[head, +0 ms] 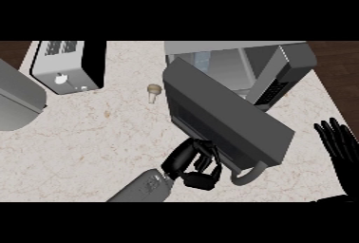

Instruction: Pick up the milk, place it into the microwave and close the microwave

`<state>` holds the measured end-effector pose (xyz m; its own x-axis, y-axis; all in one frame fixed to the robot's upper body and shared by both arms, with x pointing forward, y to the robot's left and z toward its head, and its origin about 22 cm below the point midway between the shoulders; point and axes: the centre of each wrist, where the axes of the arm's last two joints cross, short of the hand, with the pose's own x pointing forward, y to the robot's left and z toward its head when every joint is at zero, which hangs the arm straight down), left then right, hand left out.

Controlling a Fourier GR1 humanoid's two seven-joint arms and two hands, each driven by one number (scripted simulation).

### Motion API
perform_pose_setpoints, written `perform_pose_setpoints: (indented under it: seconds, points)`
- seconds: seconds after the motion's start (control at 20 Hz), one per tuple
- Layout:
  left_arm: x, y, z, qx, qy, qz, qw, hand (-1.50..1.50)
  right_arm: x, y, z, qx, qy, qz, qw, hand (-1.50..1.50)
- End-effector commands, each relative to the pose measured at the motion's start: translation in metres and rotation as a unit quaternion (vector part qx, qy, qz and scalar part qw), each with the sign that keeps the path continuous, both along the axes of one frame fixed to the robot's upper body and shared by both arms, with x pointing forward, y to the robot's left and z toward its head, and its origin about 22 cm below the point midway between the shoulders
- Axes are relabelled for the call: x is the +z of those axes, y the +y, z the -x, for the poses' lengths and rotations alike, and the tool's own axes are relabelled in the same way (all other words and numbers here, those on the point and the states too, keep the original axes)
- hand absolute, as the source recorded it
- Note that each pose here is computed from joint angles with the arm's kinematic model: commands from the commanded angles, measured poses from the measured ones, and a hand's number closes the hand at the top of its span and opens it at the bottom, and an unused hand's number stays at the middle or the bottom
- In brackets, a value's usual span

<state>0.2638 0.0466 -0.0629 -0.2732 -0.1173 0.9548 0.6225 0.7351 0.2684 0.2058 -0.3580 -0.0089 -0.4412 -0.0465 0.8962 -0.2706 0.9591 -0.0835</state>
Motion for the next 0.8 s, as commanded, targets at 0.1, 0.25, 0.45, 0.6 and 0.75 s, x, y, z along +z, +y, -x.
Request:
perform_pose_setpoints:
  seconds: [0.1,0.25,0.45,0.6,0.75]
  points:
    - [0.008,-0.017,0.008,0.010,-0.008,0.051,0.9986,1.50,0.035,0.006,-0.010,0.065,-0.026,-0.014,0.997,-1.50]
    - [0.020,-0.023,0.001,0.033,0.003,0.069,0.9970,1.50,0.038,0.008,-0.006,0.084,-0.014,-0.008,0.996,-1.50]
    - [0.027,-0.028,0.001,0.078,-0.016,0.091,0.9927,1.50,0.062,0.001,-0.017,0.084,-0.031,0.016,0.996,-1.50]
    - [0.040,-0.028,-0.015,0.131,-0.014,0.113,0.9848,1.50,0.068,-0.001,-0.016,0.095,-0.035,0.030,0.994,-1.50]
    - [0.047,-0.032,-0.022,0.158,-0.019,0.107,0.9814,1.50,0.080,-0.011,-0.020,0.094,-0.041,0.038,0.994,-1.50]
